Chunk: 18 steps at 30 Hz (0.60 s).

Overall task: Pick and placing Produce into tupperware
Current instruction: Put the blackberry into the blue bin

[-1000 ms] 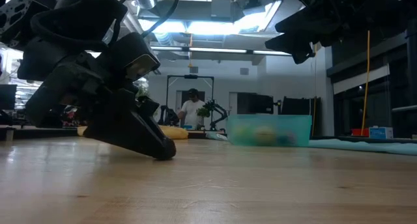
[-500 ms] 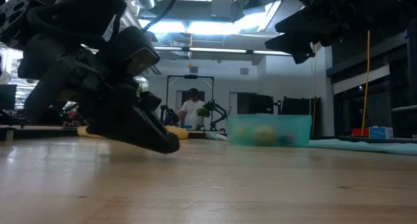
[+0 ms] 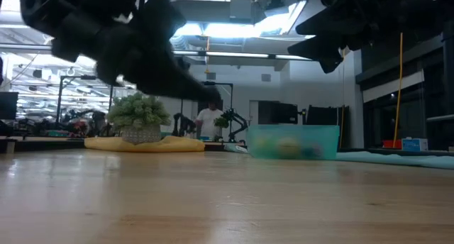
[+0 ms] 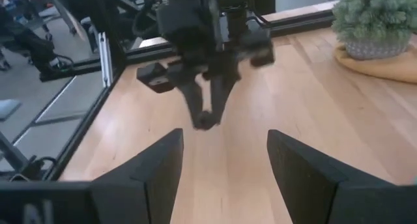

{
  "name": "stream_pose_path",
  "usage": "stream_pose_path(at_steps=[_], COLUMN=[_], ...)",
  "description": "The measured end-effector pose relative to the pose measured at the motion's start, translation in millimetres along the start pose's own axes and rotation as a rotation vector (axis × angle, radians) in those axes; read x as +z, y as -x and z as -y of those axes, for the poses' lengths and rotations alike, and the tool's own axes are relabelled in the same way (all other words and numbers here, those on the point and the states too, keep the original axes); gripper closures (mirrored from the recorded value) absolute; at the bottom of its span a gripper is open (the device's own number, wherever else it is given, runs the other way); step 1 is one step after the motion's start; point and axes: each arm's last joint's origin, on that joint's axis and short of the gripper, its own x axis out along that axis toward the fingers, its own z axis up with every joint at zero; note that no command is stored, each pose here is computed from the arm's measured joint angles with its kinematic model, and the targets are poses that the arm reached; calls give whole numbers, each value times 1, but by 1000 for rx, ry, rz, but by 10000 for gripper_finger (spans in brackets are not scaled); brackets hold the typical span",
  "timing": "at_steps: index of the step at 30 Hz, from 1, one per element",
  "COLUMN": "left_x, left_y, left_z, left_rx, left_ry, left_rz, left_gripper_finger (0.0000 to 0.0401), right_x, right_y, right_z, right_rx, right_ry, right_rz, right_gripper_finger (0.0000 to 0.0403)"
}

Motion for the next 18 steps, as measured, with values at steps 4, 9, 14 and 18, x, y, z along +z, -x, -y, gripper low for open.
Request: stream_pose_path(at_steps=[4, 9, 14, 18], left_x=[11, 21, 20, 18], left_y=[7, 14, 12, 11], left_z=[-20, -36, -47, -56], left_rx=[56, 109, 136, 107], left_ry=[-45, -92, -102, -116], left_rz=[28, 60, 59, 67], left_gripper_finger=[325, 314, 327, 320], right_x=[0, 2, 6, 8], right_y=[0, 0, -1, -1], right_z=[1, 3, 13, 24], right_rx=[-3, -12, -49, -90], right_ry=[-39, -100, -220, -273], right_rz=[1, 17, 38, 55], right_gripper_finger=[179, 179, 179, 179])
